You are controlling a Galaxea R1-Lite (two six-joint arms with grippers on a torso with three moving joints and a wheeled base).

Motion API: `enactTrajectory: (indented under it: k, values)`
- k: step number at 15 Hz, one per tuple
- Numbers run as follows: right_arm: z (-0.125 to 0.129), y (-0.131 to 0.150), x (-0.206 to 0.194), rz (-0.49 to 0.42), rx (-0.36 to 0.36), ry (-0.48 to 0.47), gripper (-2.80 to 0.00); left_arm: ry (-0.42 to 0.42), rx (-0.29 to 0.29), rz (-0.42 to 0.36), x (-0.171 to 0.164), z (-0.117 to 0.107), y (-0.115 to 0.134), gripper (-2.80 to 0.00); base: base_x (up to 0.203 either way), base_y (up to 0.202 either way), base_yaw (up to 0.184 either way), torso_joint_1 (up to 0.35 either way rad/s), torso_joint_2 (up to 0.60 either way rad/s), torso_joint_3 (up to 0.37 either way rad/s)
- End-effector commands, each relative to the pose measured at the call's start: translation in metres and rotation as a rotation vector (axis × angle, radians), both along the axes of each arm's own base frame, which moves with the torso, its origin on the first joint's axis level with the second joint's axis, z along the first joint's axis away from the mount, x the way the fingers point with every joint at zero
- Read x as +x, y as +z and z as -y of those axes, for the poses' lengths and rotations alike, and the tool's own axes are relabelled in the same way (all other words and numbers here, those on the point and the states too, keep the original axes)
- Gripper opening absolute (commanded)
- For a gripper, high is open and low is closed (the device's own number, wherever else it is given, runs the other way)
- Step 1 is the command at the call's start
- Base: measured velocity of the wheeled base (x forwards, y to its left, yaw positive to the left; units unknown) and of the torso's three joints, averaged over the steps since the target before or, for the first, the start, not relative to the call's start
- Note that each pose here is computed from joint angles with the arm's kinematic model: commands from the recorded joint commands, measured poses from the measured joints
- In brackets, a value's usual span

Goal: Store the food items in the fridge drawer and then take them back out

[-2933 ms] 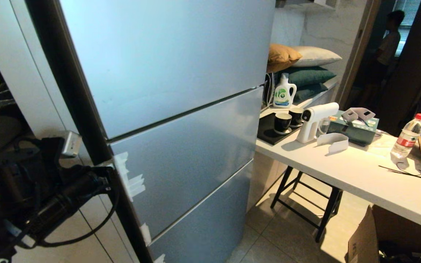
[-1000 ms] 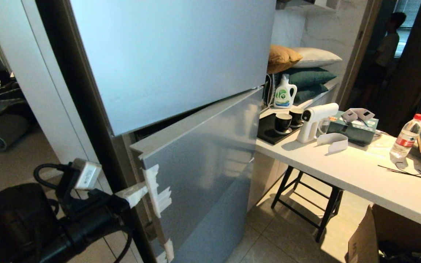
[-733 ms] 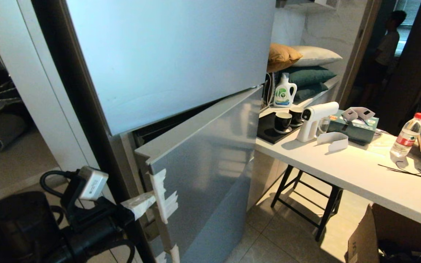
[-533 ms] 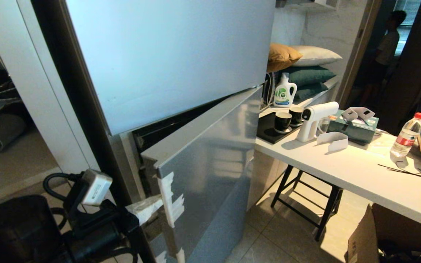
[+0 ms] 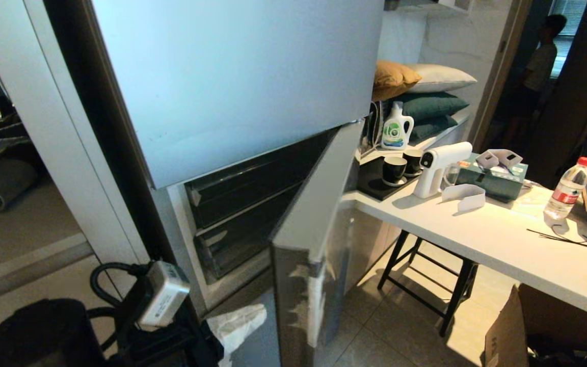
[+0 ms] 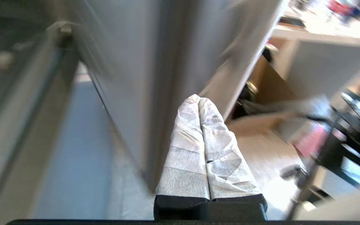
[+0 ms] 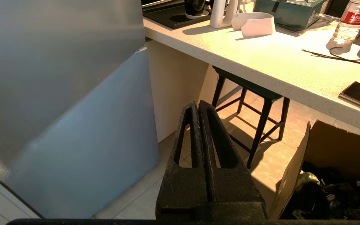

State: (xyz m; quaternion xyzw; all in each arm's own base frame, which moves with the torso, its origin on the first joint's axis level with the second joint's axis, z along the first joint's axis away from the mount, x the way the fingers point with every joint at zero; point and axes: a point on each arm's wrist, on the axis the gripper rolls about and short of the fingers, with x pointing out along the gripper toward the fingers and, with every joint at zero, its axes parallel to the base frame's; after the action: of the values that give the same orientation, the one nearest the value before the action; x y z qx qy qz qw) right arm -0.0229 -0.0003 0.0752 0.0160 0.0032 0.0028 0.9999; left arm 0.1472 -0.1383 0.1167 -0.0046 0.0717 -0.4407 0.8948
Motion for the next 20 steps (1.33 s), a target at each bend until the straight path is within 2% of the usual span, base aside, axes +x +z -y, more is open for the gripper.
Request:
enactTrajectory:
  k: [1,2,5,7,10,13,15,18,20]
  values:
    - [0.000,0.000,0.000,-0.001,0.000,0.000,-2.80,-0.065,0.009,0.012,-0.010,0.012,-0.001,-2.80,0.000,0.000,0.000,0.000,0.00,0.000]
    - [0.000,0.000,0.000,0.000,0.000,0.000,-2.80,-0.070,0.014,0.020,-0.013,0.015,-0.001,-2.80,0.000,0.000,0.000,0.000,0.00,0.000]
    - [0.000,0.000,0.000,-0.001,0.000,0.000,-2.80,0.025,0.006,0.042,-0.008,0.016,0.003,-2.80,0.000,0.000,0.000,0.000,0.00,0.000]
    - [0.000,0.000,0.000,-0.001,0.000,0.000,-2.80,0.147,-0.013,0.074,-0.004,0.015,0.011,-2.80,0.000,0.000,0.000,0.000,0.00,0.000]
    - [0.000,0.000,0.000,0.000,0.000,0.000,-2.80,0.300,-0.094,0.148,0.004,0.005,0.035,-2.80,0.000,0.000,0.000,0.000,0.00,0.000]
    - [0.000,0.000,0.000,0.000,0.000,0.000,-2.80,0.471,-0.165,0.236,0.014,-0.030,0.058,-2.80,0.000,0.000,0.000,0.000,0.00,0.000]
    - [0.000,0.000,0.000,-0.001,-0.001,0.000,-2.80,0.608,-0.230,0.363,0.002,-0.066,0.085,-2.80,0.000,0.000,0.000,0.000,0.00,0.000]
    - [0.000,0.000,0.000,-0.001,-0.001,0.000,-2.80,0.792,-0.304,0.570,-0.046,-0.113,0.120,-2.80,0.000,0.000,0.000,0.000,0.00,0.000]
    - [0.000,0.000,0.000,-0.001,-0.001,0.000,-2.80,0.892,-0.313,0.642,-0.089,-0.131,0.129,-2.80,0.000,0.000,0.000,0.000,0.00,0.000]
